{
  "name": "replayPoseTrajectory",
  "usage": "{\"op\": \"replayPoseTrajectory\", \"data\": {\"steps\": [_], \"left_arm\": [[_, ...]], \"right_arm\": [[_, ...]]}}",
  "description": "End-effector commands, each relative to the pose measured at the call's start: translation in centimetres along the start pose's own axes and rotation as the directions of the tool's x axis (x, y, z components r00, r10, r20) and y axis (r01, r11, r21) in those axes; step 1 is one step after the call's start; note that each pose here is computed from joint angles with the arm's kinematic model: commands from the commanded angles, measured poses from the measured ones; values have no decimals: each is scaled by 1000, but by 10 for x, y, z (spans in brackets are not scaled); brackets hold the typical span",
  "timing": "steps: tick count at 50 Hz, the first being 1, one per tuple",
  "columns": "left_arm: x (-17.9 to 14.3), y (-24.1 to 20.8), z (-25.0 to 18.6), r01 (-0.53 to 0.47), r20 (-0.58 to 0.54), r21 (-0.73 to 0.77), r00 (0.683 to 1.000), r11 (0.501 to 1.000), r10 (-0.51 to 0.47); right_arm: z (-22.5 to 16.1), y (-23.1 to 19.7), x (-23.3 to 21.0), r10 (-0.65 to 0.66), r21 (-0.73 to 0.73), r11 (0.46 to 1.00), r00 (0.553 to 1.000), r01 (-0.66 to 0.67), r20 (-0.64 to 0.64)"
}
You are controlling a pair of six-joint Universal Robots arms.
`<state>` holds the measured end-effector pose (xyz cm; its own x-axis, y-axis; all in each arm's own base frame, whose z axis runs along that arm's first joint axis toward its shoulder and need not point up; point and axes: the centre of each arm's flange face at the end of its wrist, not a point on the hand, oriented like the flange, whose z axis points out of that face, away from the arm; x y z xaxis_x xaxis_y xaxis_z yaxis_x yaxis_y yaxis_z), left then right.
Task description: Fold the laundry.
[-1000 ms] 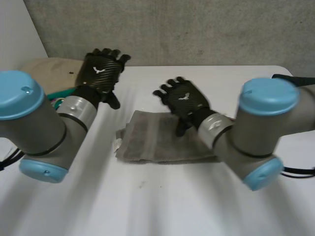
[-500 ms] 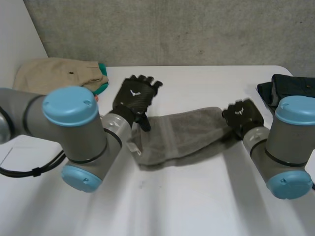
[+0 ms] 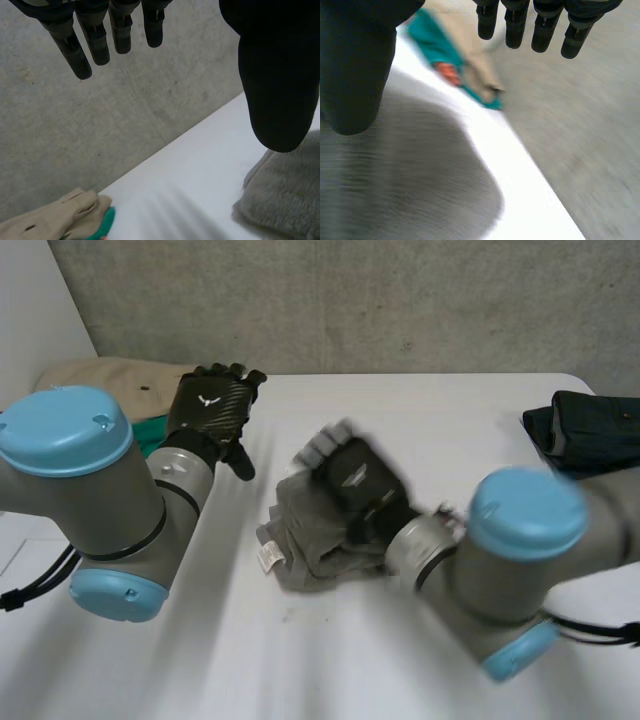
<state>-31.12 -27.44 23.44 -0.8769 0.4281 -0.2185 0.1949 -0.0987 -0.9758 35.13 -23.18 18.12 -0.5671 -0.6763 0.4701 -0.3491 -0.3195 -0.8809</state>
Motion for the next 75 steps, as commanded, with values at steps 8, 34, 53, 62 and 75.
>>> {"op": "replayPoseTrajectory", "data": {"steps": [8, 34, 53, 62, 75], "left_arm": [[83, 8, 10, 108, -225, -24, 968, 994, -110], [43, 80, 13, -75, -73, -433, 996, 898, 48], [23, -72, 5, 73, -401, 52, 915, 996, -46], [35, -87, -19, 191, -667, 18, 733, 981, -130], [40, -81, -27, 195, -682, -18, 715, 981, -155]], "right_arm": [[7, 16, 94, 389, -185, 877, 881, -444, -270], [40, 66, 42, 345, -502, 793, 933, -347, -100], [-28, 18, -2, 110, -293, 948, 992, -125, -66], [-33, 50, -52, 103, -294, 951, 995, -96, 9], [-3, 68, -57, 20, -188, 982, 999, -25, -25]]}}
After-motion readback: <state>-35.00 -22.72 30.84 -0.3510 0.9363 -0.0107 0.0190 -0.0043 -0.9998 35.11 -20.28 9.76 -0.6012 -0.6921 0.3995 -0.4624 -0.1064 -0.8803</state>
